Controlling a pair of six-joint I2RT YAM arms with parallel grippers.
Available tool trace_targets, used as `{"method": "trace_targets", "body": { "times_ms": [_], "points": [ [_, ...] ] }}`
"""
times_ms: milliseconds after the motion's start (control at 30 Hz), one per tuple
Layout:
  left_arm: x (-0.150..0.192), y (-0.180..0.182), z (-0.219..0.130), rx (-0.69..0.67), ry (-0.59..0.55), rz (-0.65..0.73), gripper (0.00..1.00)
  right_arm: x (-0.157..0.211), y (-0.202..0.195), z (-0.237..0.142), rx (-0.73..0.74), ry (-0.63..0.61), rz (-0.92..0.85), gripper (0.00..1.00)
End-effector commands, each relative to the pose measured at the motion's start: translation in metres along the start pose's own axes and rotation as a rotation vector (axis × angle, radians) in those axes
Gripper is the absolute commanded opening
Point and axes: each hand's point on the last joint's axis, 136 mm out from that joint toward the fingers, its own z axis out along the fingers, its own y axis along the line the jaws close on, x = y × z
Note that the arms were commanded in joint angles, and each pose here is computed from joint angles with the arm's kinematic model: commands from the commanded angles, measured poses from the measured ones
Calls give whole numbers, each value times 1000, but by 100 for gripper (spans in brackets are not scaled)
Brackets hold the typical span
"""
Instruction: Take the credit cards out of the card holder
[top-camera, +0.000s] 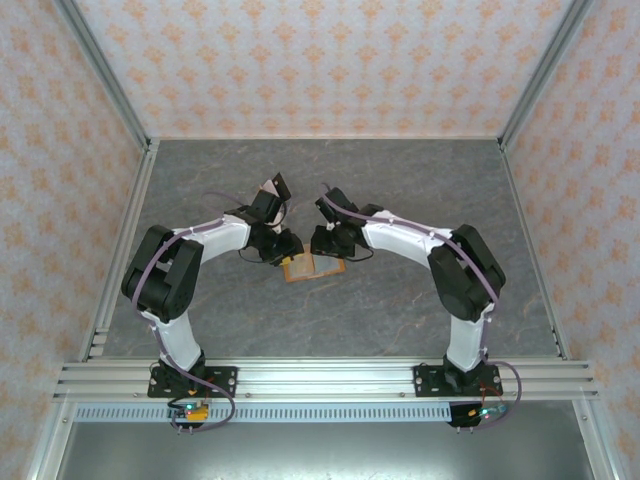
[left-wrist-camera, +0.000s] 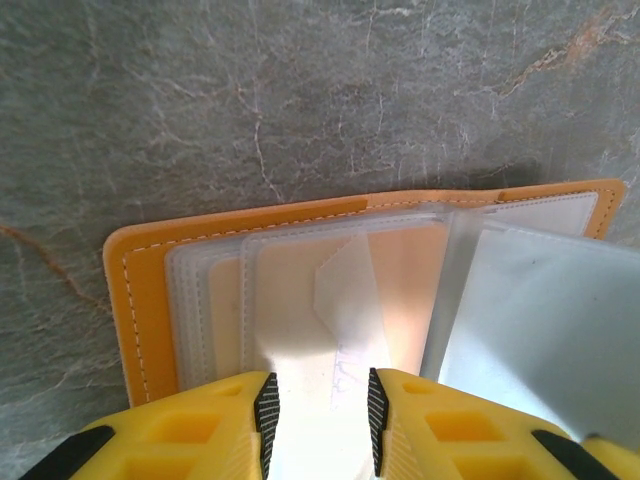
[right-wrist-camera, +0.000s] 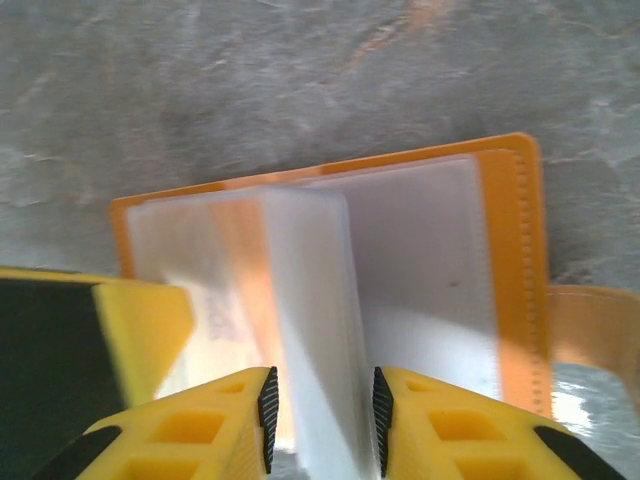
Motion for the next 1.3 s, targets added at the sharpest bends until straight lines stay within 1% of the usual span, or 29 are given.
{"method": "trace_targets", "body": {
  "times_ms": [0,167,300,400,500,667,800,900,1033,1100,1200,1233,1267],
  "points": [
    [0,10,4,-58,-2,20,33,-3,14,-10,-89,-14,17,33],
    [-2,9,0,-61,-14,32,33,-3,19,-11,-133,-6,26,35],
    [-4,9,-3,-72,-22,45,33,-3,35,-15,-229,2,28,39],
    [-4,8,-4,-71,-24,46,33,-5,41,-18,-276,1,38,40],
    [-5,7,-6,-70,-29,48,32,-5,40,-16,-282,5,50,40],
    [-6,7,-12,-78,-43,50,27,-4,40,-14,-311,12,69,41],
    [-8,6,-20,-90,-66,60,26,-4,39,-10,-318,19,76,42],
    [-9,7,-25,-100,-80,66,26,-3,42,-9,-344,30,78,47],
    [-8,9,-23,-103,-71,63,26,-3,49,-11,-387,32,81,55],
    [-7,10,-21,-103,-66,58,26,-3,52,-11,-404,36,81,57],
    [-8,9,-23,-103,-72,60,26,-2,54,-10,-422,43,86,57],
    [-9,10,-25,-113,-79,64,26,-2,55,-10,-428,44,87,56],
    [-10,12,-28,-128,-92,68,26,-2,55,-9,-431,45,88,53]
  ]
}}
